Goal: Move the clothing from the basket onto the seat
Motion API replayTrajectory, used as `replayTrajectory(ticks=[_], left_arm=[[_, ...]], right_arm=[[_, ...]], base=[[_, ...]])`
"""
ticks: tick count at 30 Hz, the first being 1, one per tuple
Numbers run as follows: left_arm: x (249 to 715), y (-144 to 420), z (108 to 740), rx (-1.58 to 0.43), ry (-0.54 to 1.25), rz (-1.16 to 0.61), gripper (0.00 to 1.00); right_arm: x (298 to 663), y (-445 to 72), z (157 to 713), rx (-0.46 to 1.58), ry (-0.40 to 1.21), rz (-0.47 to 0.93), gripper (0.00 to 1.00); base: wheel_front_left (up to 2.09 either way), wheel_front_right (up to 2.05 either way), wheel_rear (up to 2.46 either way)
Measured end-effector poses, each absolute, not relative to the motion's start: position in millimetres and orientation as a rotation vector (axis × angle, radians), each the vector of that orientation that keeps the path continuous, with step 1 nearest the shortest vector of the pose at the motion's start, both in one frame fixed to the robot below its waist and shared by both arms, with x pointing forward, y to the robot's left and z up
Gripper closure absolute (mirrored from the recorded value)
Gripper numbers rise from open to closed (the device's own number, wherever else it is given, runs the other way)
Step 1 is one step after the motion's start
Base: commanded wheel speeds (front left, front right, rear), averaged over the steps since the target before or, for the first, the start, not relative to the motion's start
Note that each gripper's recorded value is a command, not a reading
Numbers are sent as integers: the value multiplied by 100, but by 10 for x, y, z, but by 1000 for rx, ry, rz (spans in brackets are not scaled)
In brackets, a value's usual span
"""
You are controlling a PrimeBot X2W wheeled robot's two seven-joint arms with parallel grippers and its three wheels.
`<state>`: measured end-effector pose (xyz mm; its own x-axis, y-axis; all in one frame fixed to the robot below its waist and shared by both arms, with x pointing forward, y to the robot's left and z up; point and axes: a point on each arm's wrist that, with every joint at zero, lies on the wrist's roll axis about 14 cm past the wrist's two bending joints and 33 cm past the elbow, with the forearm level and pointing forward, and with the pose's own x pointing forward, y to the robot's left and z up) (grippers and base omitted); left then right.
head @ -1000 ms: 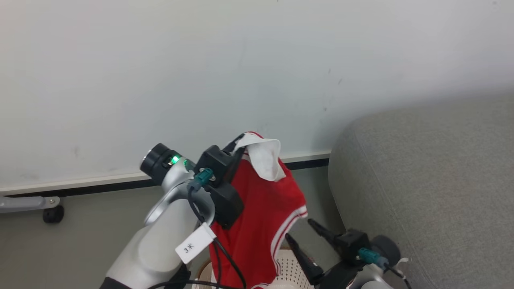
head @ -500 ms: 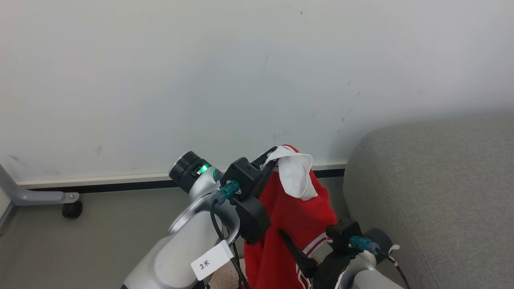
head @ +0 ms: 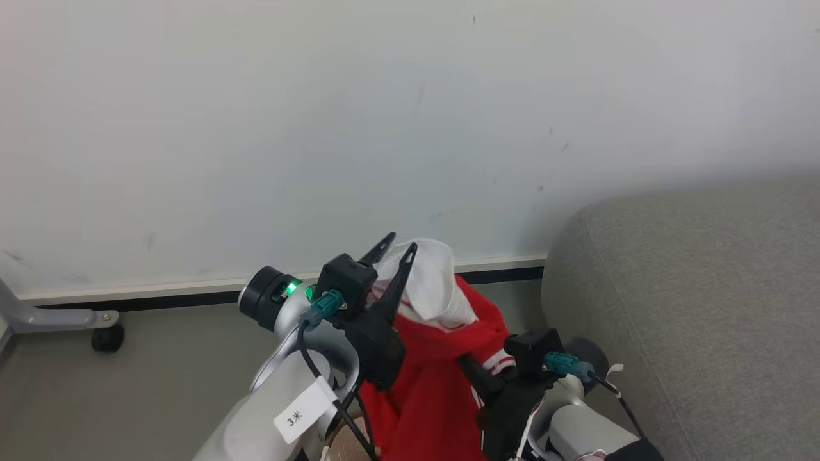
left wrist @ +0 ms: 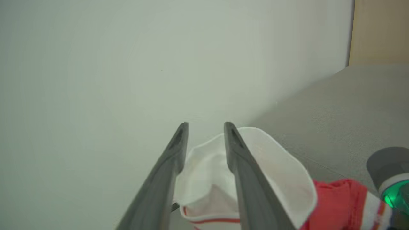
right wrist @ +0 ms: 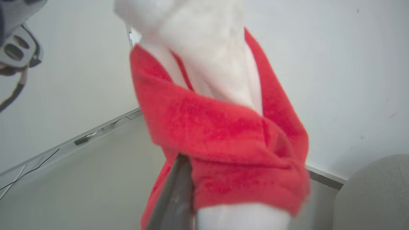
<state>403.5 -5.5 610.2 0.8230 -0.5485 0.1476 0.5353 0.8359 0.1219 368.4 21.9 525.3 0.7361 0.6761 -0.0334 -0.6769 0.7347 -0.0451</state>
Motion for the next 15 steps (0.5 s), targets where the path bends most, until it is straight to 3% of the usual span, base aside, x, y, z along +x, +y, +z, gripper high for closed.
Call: replayTrajectory(ticks=[1,15], left_arm=[[4053,-31,6089,69,-176,-565,0],[4017,-165,5707,-24,-120,-574,0]], right_arm=[[3698,201,5290,-57,5,741,100],[3949,-691,5573,-110,-62,560,100]], base=[[0,0,0],[0,0,0]])
